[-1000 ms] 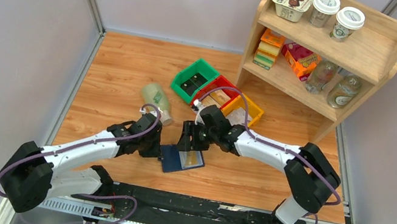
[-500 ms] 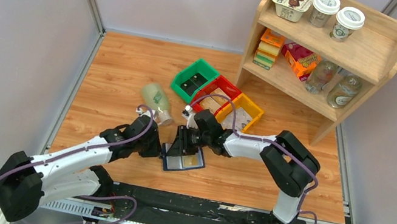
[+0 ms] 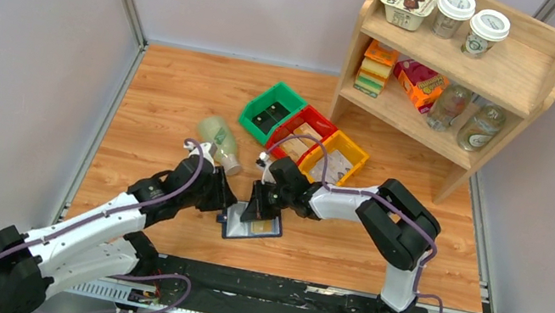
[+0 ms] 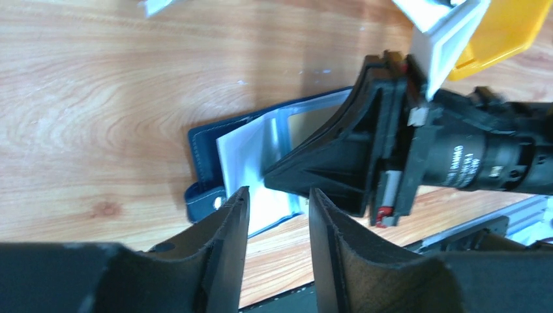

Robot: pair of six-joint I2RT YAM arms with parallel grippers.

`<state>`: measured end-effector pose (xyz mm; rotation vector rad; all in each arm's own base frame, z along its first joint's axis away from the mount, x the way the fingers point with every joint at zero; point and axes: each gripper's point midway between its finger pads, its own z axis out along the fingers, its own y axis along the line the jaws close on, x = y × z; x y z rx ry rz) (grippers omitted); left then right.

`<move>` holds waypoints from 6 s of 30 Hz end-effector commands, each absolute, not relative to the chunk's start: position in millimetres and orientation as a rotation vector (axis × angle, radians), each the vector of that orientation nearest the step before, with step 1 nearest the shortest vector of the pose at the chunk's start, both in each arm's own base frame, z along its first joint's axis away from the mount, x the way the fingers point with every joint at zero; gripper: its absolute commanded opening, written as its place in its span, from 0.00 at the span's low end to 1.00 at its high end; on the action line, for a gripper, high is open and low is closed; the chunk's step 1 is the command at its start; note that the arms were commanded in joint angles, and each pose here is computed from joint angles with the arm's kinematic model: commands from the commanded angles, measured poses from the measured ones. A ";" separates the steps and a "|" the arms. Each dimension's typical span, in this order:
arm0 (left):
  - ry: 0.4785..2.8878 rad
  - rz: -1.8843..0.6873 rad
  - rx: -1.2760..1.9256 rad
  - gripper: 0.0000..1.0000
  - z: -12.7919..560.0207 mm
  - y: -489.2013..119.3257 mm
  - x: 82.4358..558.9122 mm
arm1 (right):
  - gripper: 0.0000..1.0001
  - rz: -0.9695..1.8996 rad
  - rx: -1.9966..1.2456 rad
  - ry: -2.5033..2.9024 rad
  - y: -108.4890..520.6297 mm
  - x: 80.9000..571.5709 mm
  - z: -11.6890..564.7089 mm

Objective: Take the credit cards out of the card holder
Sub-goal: Open the card holder at the center of the board, then remove the credit card from the card holder.

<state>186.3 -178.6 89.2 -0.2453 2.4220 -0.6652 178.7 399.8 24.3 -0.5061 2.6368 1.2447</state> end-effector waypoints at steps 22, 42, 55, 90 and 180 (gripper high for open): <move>2.595 -0.574 -0.272 0.16 23.3 -191.4 191.0 | 0.20 0.998 -0.456 2.550 363.9 193.4 59.4; 2.466 -0.885 -0.249 0.33 45.2 -227.8 198.4 | 0.20 0.759 -0.437 2.654 316.0 182.1 9.4; 2.488 -0.997 -0.249 0.43 32.2 -245.9 196.3 | 0.20 0.781 -0.430 2.657 319.8 182.4 9.1; 2.429 -1.080 -0.229 0.00 44.4 -254.9 199.6 | 0.23 0.847 -0.289 2.616 314.0 193.7 29.3; 2.457 -0.992 -0.421 0.00 15.9 -221.9 180.4 | 0.19 1.083 -0.289 2.637 366.6 196.1 36.0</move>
